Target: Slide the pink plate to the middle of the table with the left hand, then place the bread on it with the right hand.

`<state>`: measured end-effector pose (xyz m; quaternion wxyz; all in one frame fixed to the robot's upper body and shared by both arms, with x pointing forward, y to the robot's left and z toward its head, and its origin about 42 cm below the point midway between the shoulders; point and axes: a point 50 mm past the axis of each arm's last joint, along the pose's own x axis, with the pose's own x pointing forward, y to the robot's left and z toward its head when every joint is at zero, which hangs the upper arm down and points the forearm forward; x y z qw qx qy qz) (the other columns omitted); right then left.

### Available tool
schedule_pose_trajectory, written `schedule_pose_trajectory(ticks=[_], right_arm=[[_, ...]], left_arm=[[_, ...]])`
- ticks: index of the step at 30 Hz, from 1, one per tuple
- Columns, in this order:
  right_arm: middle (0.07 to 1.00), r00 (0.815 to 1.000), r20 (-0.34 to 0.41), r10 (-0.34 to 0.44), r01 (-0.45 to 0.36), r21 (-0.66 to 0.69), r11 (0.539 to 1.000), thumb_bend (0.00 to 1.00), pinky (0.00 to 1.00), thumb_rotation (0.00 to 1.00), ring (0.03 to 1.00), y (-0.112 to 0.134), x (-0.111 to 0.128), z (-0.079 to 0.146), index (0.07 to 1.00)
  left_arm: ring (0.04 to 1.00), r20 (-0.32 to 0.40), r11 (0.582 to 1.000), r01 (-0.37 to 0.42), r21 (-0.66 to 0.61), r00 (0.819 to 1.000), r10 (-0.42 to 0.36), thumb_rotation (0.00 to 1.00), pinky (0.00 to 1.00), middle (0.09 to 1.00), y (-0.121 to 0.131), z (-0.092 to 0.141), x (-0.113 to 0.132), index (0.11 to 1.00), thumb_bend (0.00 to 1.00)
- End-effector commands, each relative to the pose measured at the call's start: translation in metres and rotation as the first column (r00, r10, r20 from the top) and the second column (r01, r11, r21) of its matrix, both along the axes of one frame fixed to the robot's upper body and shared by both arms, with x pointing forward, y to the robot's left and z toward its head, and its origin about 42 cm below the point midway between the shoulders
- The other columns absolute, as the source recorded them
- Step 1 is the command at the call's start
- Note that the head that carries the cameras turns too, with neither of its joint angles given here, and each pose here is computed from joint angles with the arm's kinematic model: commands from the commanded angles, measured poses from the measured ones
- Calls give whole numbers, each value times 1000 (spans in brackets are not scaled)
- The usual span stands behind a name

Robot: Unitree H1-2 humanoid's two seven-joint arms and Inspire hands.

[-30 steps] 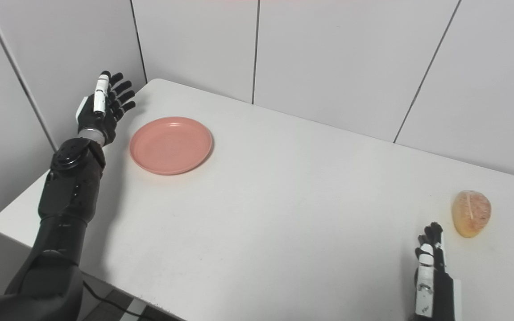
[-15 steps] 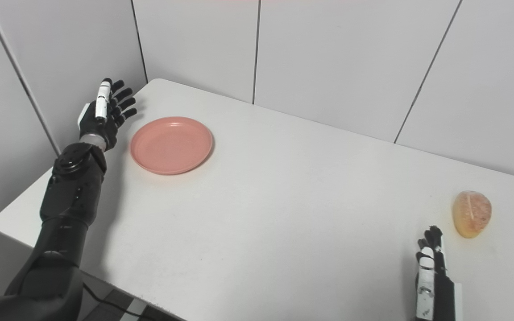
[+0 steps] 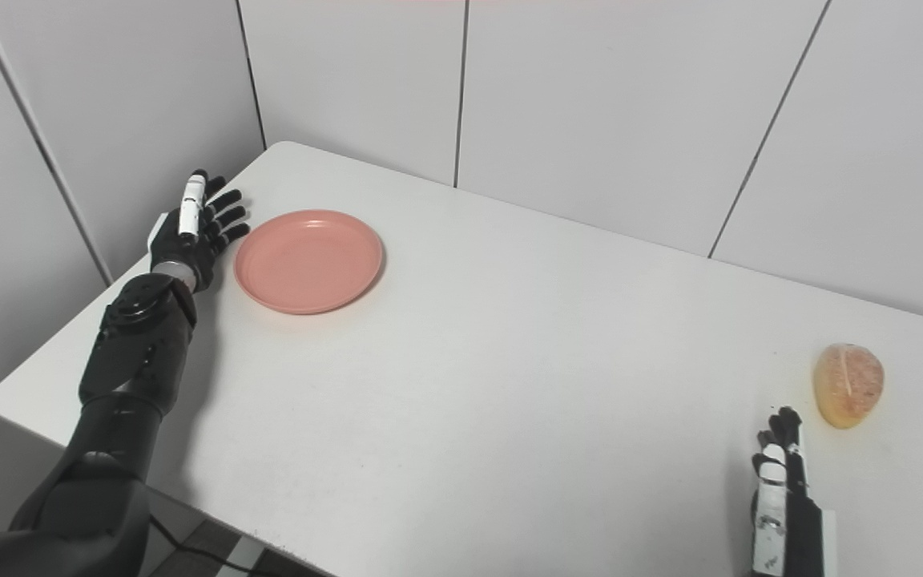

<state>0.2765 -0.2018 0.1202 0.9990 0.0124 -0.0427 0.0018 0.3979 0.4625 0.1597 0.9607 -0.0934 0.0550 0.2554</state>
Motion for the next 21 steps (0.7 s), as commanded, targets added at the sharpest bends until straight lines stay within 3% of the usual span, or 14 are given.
schedule_pose_trajectory(ticks=[1,21], right_arm=[[975,998,64,3,-3,4,1000,83,1000,1000,976,0,5,14,971],[970,998,62,8,-9,15,1000,85,1000,1000,969,4,6,16,965]], left_arm=[[861,57,999,0,36,998,-2,1000,864,853,6,21,11,854,345],[865,20,994,108,2,994,-108,1000,851,872,-19,-5,20,864,333]])
